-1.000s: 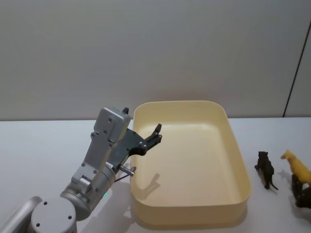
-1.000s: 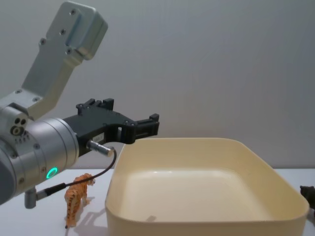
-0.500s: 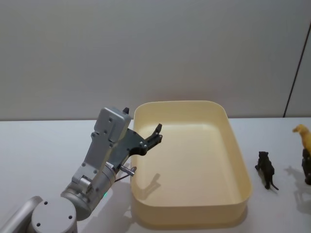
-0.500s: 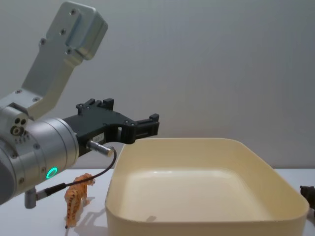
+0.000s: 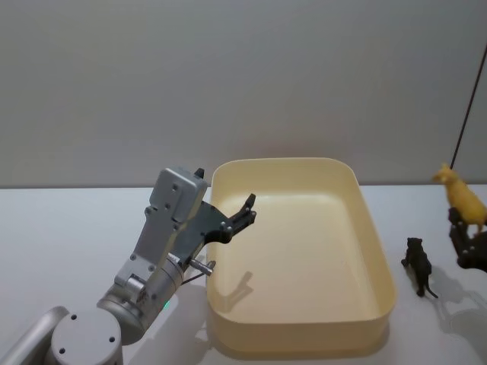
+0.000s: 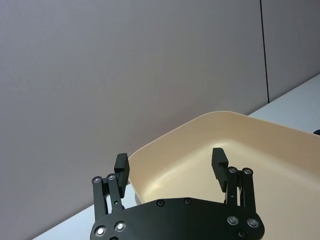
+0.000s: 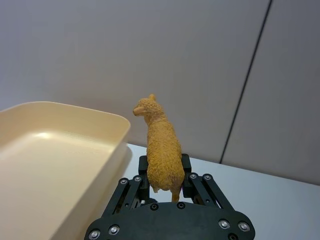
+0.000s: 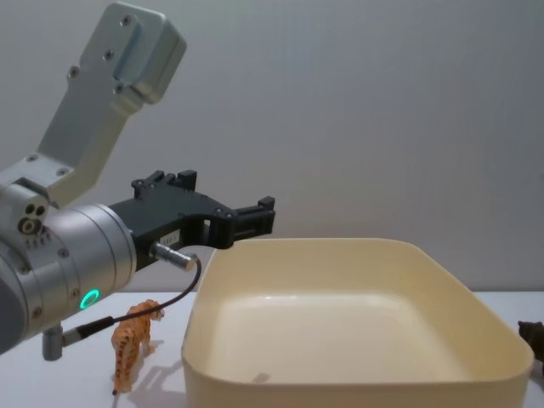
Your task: Pick up the toy alternately with two hands and place it into the central storage box.
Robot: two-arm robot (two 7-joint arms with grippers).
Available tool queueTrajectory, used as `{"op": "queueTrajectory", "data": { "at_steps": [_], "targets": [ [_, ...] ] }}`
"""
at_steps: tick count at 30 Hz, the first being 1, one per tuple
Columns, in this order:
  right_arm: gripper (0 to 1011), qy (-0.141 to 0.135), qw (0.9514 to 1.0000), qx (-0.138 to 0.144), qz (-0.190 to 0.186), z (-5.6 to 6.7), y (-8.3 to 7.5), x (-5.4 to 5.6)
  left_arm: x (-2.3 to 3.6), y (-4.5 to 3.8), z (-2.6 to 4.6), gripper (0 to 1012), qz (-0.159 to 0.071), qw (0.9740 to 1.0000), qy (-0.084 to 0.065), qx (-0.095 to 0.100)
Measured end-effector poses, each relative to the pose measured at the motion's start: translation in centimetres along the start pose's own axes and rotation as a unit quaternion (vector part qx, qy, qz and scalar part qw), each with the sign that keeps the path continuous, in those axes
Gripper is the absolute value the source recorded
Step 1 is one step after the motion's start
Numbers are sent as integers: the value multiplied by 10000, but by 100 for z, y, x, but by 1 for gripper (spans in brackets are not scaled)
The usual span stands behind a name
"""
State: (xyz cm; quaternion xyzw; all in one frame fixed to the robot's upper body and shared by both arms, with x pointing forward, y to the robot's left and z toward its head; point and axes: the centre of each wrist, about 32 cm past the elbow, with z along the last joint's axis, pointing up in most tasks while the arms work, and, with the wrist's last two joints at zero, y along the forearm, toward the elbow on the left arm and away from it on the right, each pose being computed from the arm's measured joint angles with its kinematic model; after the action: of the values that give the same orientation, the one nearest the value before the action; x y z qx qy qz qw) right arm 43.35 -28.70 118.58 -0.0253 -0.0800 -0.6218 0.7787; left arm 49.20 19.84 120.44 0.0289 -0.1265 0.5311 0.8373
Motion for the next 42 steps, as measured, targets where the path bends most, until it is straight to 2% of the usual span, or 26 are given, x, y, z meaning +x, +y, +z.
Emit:
{"op": "queueTrajectory", "data": {
  "at_steps": [11, 20, 23, 24, 25, 27, 34, 36, 39, 42],
  "targets": [
    [322, 207, 9969, -14, 762, 98, 196, -141, 0, 0, 0, 1001, 0, 10000, 0, 0],
    [322, 451, 9889, -329, 1377, 89, 514, -363, 0, 0, 0, 1001, 0, 10000, 0, 0],
    [387, 530, 9855, -448, 1551, 71, 644, -448, 0, 0, 0, 1001, 0, 10000, 0, 0],
    [441, 561, 9839, -498, 1625, 64, 700, -486, 0, 0, 0, 1001, 0, 10000, 0, 0],
    [441, 561, 9839, -498, 1625, 64, 700, -486, 0, 0, 0, 1001, 0, 10000, 0, 0],
    [533, 611, 9809, -576, 1755, 59, 791, -552, 0, 0, 0, 1001, 0, 10000, 0, 0],
    [751, 672, 9760, -684, 1956, 62, 925, -650, 0, 0, 0, 1001, 0, 10000, 0, 0],
    [783, 677, 9754, -700, 1980, 61, 939, -659, 0, 0, 0, 1001, 0, 10000, 0, 0],
    [896, 674, 9753, -699, 1983, 68, 945, -656, 0, 0, 0, 1001, 0, 10000, 0, 0],
    [973, 651, 9774, -652, 1901, 92, 912, -593, 0, 0, 0, 1001, 0, 10000, 0, 0]
  ]
}}
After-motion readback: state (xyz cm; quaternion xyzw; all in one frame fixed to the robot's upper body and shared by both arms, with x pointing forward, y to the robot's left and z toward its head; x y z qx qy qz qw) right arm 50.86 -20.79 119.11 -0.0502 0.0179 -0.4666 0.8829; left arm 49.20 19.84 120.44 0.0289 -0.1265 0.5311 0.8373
